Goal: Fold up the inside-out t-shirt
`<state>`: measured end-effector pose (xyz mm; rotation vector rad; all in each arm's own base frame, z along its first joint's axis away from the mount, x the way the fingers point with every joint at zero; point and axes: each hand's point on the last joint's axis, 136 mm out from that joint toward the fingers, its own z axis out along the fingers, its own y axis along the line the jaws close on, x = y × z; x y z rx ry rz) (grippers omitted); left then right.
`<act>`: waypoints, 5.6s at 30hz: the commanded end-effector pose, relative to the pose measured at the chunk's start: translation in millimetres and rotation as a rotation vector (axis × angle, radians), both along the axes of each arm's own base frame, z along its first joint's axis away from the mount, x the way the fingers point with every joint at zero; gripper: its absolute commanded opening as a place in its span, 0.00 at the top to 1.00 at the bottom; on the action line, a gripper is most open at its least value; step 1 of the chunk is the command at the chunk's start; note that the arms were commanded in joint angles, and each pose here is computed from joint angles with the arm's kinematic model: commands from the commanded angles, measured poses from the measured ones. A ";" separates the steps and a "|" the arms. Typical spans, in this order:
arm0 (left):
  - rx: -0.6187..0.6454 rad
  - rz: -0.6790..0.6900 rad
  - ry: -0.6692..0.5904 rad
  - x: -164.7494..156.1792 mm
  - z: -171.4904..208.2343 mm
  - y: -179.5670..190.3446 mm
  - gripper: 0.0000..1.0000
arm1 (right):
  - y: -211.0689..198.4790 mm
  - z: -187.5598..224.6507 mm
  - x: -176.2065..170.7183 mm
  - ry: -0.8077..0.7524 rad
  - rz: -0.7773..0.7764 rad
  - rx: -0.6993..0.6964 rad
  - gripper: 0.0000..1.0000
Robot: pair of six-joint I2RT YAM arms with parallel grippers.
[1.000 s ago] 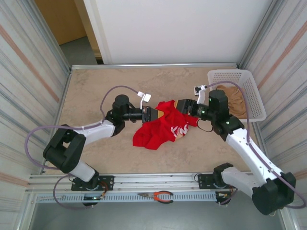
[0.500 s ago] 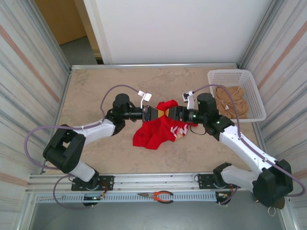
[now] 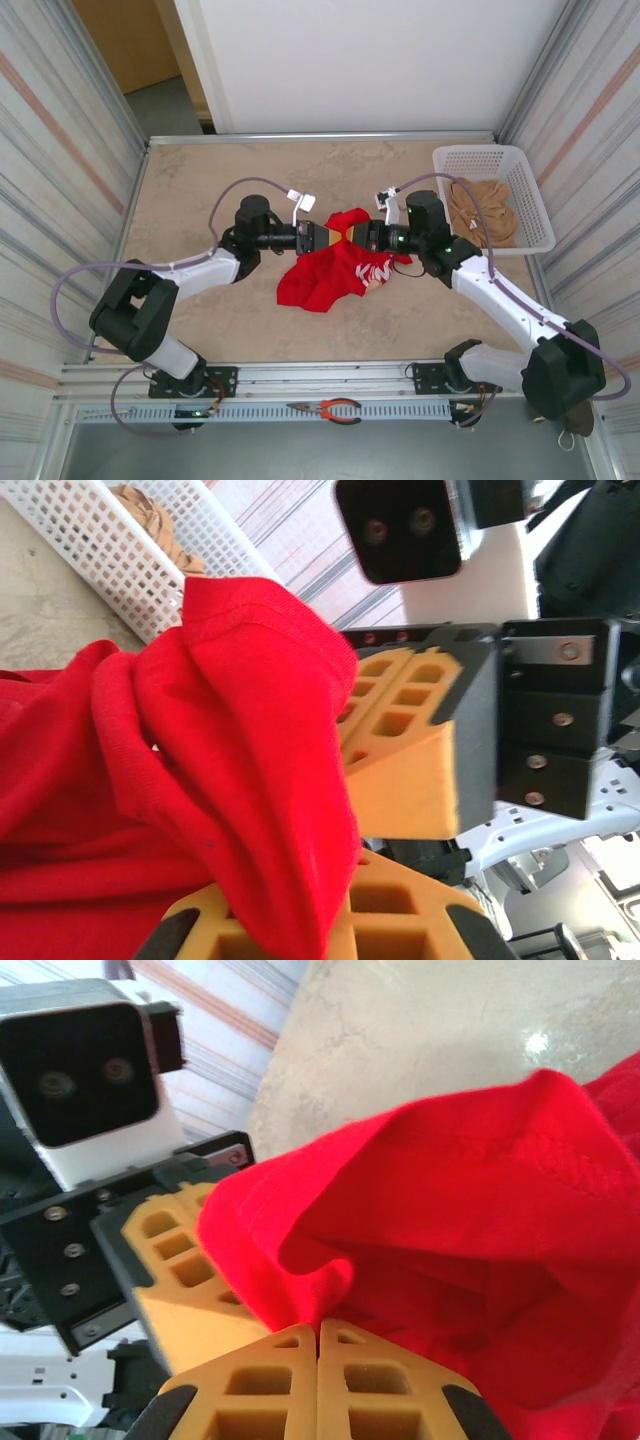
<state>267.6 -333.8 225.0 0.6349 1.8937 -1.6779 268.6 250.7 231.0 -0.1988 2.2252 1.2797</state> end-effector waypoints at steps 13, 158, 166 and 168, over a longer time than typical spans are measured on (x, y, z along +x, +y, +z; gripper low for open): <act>0.146 0.324 -0.032 29.0 -6.3 55.6 0.39 | -10.3 100.1 -13.5 -0.158 -0.026 0.069 1.00; 1.307 0.995 0.428 2.6 -184.6 247.6 0.61 | -179.8 -25.0 -14.9 0.088 -0.588 -0.034 1.00; 1.301 1.009 0.413 4.2 -178.8 250.9 0.97 | -179.9 -20.8 -13.7 0.078 -0.588 -0.032 1.00; 1.296 1.013 0.402 5.0 -175.1 252.3 1.00 | -180.2 -18.3 -12.0 0.074 -0.590 -0.029 1.00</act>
